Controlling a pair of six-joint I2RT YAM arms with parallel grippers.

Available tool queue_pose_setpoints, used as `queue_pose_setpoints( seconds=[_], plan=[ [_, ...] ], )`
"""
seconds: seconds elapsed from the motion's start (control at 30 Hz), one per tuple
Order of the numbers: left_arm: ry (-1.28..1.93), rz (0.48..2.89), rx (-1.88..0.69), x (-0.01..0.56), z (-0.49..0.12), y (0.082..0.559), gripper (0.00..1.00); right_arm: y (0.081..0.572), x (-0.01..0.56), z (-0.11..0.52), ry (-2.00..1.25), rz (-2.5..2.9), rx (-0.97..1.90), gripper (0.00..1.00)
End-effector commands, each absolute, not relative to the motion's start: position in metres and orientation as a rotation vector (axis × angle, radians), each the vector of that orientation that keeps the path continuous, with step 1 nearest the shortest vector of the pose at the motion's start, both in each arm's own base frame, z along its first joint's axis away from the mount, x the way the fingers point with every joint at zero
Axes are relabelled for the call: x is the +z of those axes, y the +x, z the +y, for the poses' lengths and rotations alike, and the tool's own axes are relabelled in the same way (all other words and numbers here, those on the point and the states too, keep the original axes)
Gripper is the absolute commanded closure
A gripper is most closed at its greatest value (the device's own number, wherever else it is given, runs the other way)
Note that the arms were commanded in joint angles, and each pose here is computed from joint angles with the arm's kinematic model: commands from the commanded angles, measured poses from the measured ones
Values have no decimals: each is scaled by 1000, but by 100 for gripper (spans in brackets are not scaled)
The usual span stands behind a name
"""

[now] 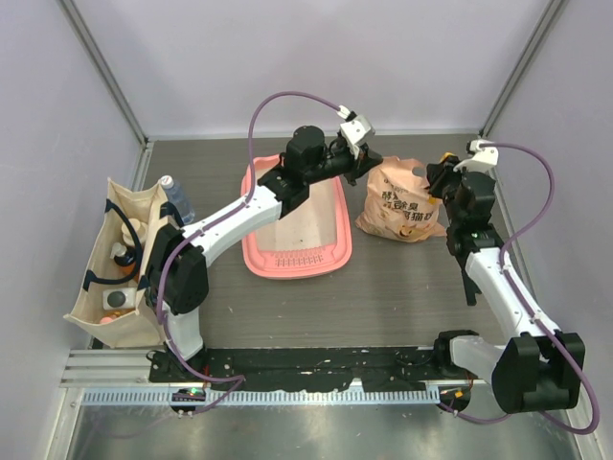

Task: Fill the litter box with clean litter
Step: 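Scoop the cat litter from the cat litter bag.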

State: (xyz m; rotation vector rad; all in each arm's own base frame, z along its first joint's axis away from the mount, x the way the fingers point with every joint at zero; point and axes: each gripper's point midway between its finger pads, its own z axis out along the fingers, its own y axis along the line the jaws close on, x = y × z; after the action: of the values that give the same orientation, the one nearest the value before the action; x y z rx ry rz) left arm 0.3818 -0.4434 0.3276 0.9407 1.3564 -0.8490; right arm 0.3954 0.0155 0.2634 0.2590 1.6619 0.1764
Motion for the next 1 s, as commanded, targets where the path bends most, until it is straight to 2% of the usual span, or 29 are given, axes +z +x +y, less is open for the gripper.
queue_pose_setpoints(
  seconds=[0.0, 0.23, 0.4, 0.6, 0.7, 0.87, 0.97],
  plan=[
    [910, 1311, -833, 353, -439, 390, 100, 379, 187, -7, 206, 1872, -60, 99],
    [909, 1400, -968, 337, -449, 379, 100, 384, 158, 13, 244, 1934, -8, 99],
    [887, 1455, -1031, 326, -454, 376, 100, 375, 116, 11, 258, 2038, -107, 99],
    [847, 1504, -1098, 317, -461, 375, 100, 367, 94, 9, 238, 2059, -160, 99],
    [837, 1497, -1109, 320, -464, 376, 100, 372, 110, 7, 298, 2065, -144, 99],
    [809, 1457, -1091, 333, -462, 380, 100, 388, 200, 2, 273, 1848, -116, 99],
    [793, 1443, -1081, 342, -462, 384, 100, 390, 221, -2, 271, 1750, -101, 99]
  ],
)
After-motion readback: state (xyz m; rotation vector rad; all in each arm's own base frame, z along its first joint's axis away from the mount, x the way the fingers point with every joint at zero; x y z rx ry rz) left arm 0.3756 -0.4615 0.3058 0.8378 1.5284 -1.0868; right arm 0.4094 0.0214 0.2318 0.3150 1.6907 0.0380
